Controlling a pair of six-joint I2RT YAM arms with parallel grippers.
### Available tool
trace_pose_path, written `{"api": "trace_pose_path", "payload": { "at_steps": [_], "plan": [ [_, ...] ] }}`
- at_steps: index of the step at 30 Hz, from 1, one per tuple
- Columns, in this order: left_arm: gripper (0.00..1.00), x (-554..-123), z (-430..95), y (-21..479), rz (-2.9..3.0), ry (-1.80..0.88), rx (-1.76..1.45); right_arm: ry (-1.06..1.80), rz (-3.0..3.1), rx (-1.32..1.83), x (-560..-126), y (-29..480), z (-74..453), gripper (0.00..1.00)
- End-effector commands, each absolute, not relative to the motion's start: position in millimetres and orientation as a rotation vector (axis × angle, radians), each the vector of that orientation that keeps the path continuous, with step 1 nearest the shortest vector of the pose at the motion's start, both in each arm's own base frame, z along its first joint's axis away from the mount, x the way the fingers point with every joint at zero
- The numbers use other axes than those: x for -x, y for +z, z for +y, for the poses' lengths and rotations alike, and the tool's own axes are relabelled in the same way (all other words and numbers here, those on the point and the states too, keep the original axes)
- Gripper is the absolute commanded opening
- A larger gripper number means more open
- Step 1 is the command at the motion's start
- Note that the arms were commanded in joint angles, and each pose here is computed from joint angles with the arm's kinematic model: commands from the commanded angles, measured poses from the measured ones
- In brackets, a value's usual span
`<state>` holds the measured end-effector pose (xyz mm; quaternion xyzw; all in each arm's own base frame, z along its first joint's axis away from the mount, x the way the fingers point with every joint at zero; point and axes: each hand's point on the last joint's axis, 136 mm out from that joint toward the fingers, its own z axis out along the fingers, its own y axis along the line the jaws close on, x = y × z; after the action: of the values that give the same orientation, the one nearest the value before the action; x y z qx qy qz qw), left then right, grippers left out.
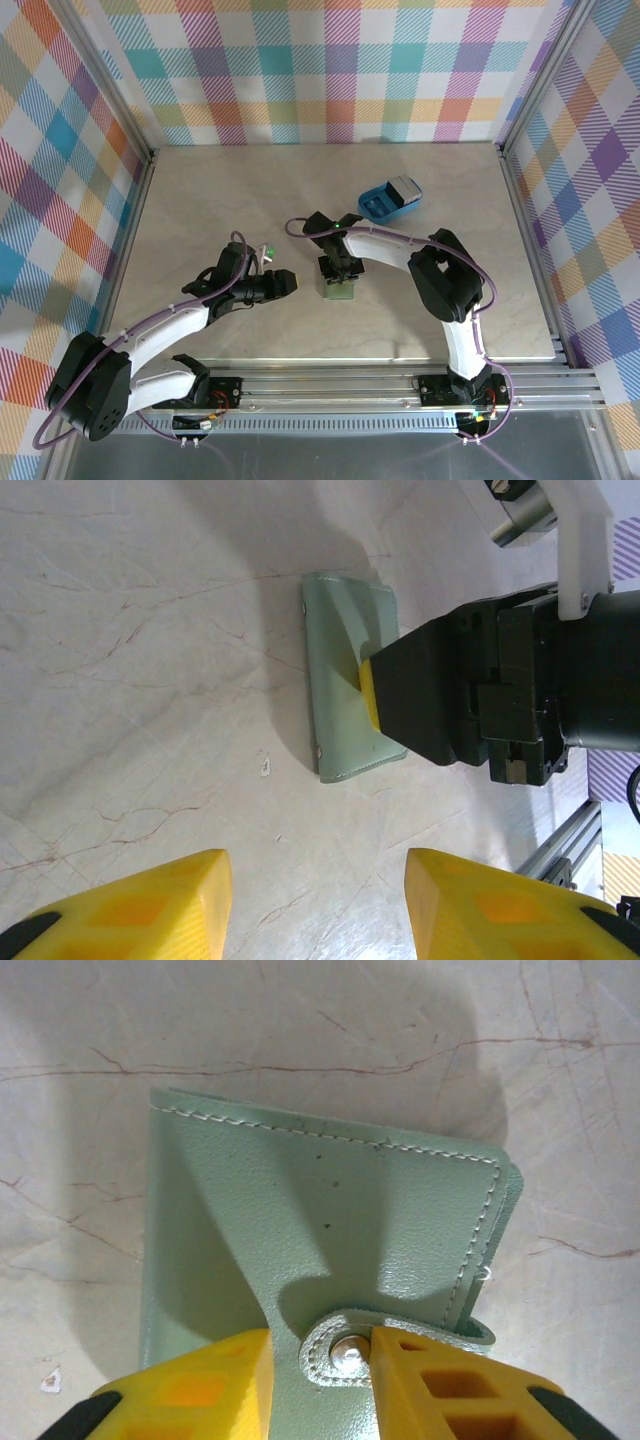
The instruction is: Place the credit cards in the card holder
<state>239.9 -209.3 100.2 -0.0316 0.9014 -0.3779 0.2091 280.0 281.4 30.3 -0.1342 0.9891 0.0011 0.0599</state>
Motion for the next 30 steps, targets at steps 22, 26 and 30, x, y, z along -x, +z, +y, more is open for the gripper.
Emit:
{"api": "trace_pose_path", "payload": {
  "at_steps": [22, 26, 30],
  "plan": [
    [0.4, -255, -247, 99, 2.469, -1.129, 0.058, 0.311, 3.01, 0.337, -272, 29, 288, 0.0],
    [0.25, -259, -258, 97, 2.459, -1.142, 0.054, 0.439, 2.992, 0.317, -273, 32, 288, 0.0],
    [0.14, -262, -268, 92, 2.461, -1.147, 0.054, 0.527, 2.953, 0.295, -276, 40, 285, 0.0]
  ]
}}
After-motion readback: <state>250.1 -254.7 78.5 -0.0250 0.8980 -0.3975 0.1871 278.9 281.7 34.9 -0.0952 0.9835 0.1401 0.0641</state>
